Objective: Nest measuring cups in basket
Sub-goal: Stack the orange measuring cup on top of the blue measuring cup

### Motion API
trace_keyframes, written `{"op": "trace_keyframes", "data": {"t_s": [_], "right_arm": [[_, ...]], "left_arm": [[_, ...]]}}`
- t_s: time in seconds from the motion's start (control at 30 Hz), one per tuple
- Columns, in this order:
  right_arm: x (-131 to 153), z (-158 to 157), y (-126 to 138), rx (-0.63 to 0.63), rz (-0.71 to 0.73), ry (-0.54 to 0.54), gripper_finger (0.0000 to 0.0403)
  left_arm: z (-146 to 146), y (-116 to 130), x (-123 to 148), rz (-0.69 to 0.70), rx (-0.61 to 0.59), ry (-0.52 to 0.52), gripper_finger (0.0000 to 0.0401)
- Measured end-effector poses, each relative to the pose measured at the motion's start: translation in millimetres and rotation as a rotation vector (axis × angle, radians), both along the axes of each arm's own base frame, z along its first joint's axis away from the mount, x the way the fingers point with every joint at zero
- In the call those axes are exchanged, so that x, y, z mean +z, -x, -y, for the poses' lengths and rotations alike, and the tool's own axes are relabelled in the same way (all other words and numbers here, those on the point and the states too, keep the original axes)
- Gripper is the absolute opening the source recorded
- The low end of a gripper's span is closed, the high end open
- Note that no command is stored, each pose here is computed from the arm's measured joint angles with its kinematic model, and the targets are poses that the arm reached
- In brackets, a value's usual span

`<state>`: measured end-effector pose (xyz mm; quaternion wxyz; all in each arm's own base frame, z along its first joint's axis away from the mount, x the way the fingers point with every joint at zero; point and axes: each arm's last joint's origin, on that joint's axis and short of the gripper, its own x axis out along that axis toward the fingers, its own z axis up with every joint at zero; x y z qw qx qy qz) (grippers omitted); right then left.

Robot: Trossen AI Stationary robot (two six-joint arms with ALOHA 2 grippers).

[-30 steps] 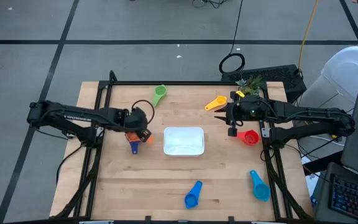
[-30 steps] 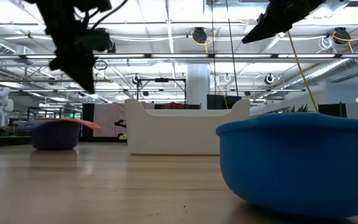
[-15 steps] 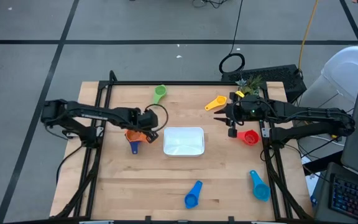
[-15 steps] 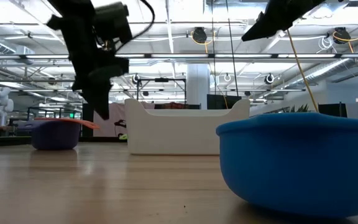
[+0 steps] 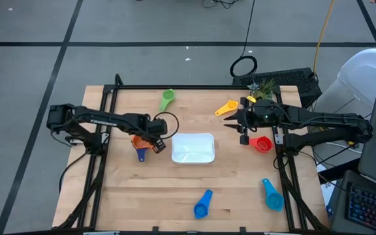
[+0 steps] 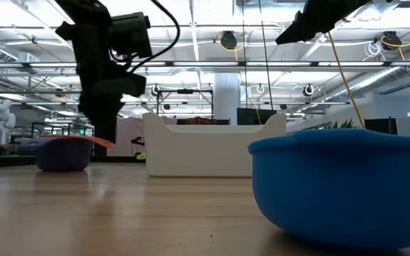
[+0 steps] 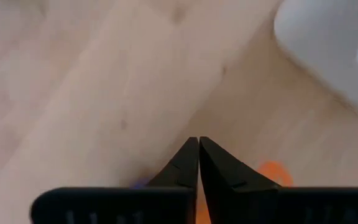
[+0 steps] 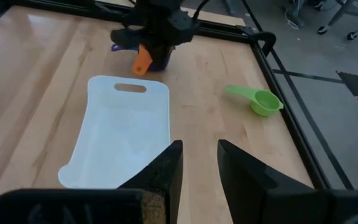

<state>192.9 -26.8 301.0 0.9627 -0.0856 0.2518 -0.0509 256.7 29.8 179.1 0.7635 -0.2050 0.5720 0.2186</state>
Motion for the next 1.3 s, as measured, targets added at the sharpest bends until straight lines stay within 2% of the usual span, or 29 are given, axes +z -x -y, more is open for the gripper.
{"op": "trace_keyframes", "data": {"t_s": [0.1,0.17,0.47,0.6,0.73,0.87,0.93,1.07,1.17,1.3], "right_arm": [[0.0,0.0,0.0,-0.001,0.000,-0.001,0.0096],[0.0,0.0,0.0,0.003,0.000,0.005,0.0096],[2.7,0.3,-1.4,0.010,0.028,0.025,0.0096],[2.6,0.3,-1.3,0.009,0.026,0.025,0.0096],[2.5,0.3,-1.3,0.009,0.026,0.025,0.0096],[1.8,0.3,-0.9,0.009,0.017,0.023,0.0096],[1.3,0.3,-0.7,0.009,0.012,0.022,0.0096],[-0.4,0.2,0.3,0.009,-0.008,0.020,0.0096],[-1.3,0.1,0.7,0.009,-0.019,0.018,0.0096],[-1.6,0.1,0.8,0.011,-0.022,0.021,0.0096]], "left_arm": [[6.3,2.3,0.0,-0.015,-0.059,0.156,0.0018],[9.9,7.2,-0.9,-0.068,-0.055,0.183,0.0019],[5.4,-1.5,19.6,-0.063,-0.037,0.034,0.0019],[7.7,-1.1,37.0,-0.121,-0.019,0.016,0.0019],[18.7,9.9,59.5,-0.279,0.030,-0.047,0.0019],[30.7,28.9,74.1,-0.461,0.191,-0.060,0.0019],[38.7,33.8,73.8,-0.503,0.237,-0.038,0.0019],[56.4,39.8,65.5,-0.538,0.254,-0.018,0.0019],[67.5,44.5,52.2,-0.552,0.267,0.005,0.0019],[77.6,57.7,35.4,-0.620,0.295,-0.017,0.0019]]}}
